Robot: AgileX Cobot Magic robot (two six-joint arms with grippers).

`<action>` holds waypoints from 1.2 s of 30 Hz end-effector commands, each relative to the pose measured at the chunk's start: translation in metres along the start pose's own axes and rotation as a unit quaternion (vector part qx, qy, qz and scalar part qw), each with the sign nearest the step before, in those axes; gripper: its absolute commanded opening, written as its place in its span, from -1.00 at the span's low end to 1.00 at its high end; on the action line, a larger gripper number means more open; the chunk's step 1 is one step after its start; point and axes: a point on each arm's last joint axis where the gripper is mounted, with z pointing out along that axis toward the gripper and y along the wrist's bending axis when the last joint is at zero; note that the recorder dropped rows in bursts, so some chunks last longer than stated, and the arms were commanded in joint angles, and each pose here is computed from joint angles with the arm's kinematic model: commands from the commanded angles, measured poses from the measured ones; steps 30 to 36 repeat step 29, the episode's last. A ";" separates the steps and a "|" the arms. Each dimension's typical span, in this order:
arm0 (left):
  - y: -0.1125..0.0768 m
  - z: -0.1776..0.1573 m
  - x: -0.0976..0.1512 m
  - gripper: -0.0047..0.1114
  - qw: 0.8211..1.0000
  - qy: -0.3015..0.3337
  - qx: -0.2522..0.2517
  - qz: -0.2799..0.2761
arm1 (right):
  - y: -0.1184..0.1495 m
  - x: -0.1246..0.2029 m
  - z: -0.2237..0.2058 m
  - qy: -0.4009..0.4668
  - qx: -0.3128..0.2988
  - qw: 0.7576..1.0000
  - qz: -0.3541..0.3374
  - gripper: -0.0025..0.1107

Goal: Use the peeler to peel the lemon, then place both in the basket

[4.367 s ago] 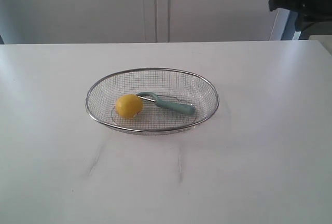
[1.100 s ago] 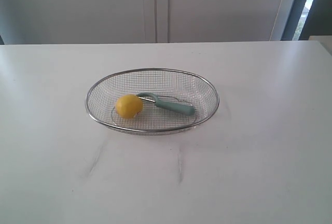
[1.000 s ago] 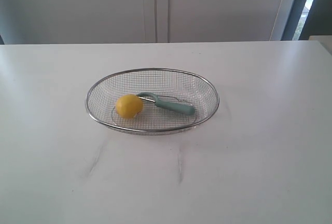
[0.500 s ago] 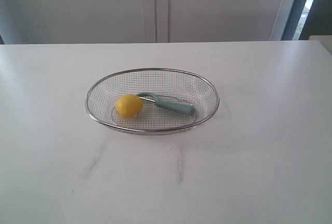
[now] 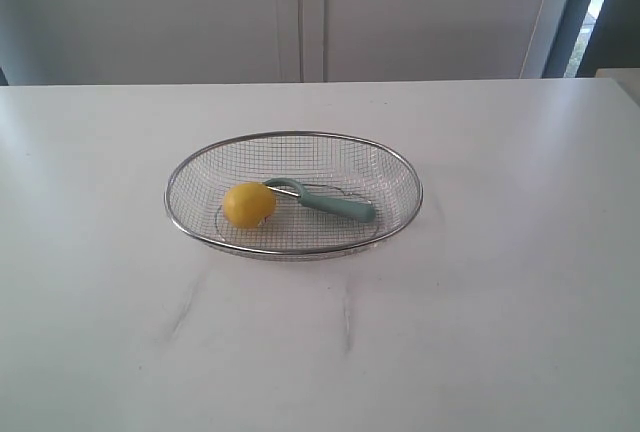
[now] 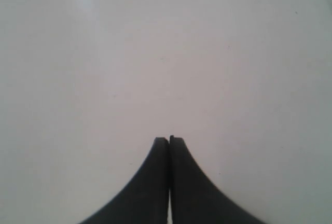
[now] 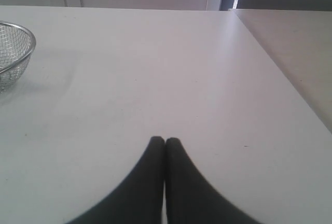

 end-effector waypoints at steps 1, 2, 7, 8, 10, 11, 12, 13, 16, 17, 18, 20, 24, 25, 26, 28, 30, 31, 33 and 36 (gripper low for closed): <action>0.000 0.001 0.003 -0.92 1.000 0.006 -0.001 -0.003 | 0.000 0.000 0.000 -0.007 0.003 1.000 -0.003 -0.96; 0.000 0.001 0.003 -0.92 1.000 0.006 -0.001 -0.003 | 0.000 0.000 0.000 -0.007 0.003 1.000 -0.003 -0.96; 0.000 0.001 0.003 -0.92 1.000 0.006 -0.001 -0.003 | 0.000 0.000 0.000 -0.007 0.003 1.000 -0.003 -0.96; 0.000 0.001 0.003 -0.92 1.000 0.006 -0.001 -0.003 | 0.000 0.000 0.000 -0.007 0.003 1.000 -0.003 -0.96; 0.000 0.001 0.003 -0.92 1.000 0.006 -0.001 -0.003 | 0.000 0.000 0.000 -0.007 0.003 1.000 -0.003 -0.96; 0.000 0.001 0.003 -0.92 1.000 0.006 -0.001 -0.003 | 0.000 0.000 0.000 -0.007 0.003 1.000 -0.003 -0.96; 0.000 0.001 0.003 -0.92 1.000 0.006 -0.001 -0.003 | 0.000 0.000 0.000 -0.007 0.003 1.000 -0.003 -0.96; 0.000 0.001 0.003 -0.92 1.000 0.006 -0.001 -0.003 | 0.000 0.000 0.000 -0.007 0.003 1.000 -0.003 -0.96; 0.000 0.001 0.003 -0.92 1.000 0.006 -0.001 -0.003 | 0.000 0.000 0.000 -0.007 0.003 1.000 -0.003 -0.96; 0.000 0.001 0.003 -0.92 1.000 0.006 -0.001 -0.003 | 0.000 0.000 0.000 -0.007 0.003 1.000 -0.003 -0.96; 0.000 0.001 0.003 -0.92 1.000 0.006 -0.001 -0.003 | 0.000 0.000 0.000 -0.007 0.003 1.000 -0.003 -0.96; 0.000 0.001 0.003 -0.92 1.000 0.006 -0.001 -0.003 | 0.000 0.000 0.000 -0.007 0.003 1.000 -0.003 -0.96; 0.000 0.001 0.003 -0.92 1.000 0.006 -0.001 -0.003 | 0.000 0.000 0.000 -0.007 0.003 1.000 0.008 -0.96; 0.000 0.001 0.003 -0.92 1.000 0.006 -0.001 -0.003 | 0.000 0.000 0.000 -0.007 0.003 1.000 0.008 -0.96; 0.000 0.001 0.003 -0.92 1.000 0.006 -0.001 -0.003 | 0.000 0.000 0.000 -0.007 0.003 1.000 0.007 -0.96; 0.000 0.001 0.003 -0.92 1.000 0.006 -0.001 -0.003 | 0.000 0.000 0.000 -0.007 0.003 1.000 0.007 -0.96; 0.000 0.001 0.003 -0.92 1.000 0.006 -0.001 -0.003 | 0.000 0.000 0.000 -0.007 0.003 1.000 0.007 -0.96; 0.000 0.001 0.003 -0.92 1.000 0.006 -0.001 -0.003 | 0.000 0.000 0.000 -0.007 0.003 1.000 0.007 -0.96; 0.000 0.001 0.003 -0.92 1.000 0.006 -0.001 -0.003 | 0.000 0.000 0.000 -0.007 0.003 1.000 0.007 -0.96; 0.000 0.001 0.003 -0.92 1.000 0.006 -0.001 -0.003 | 0.000 0.000 0.000 -0.007 0.003 1.000 0.007 -0.96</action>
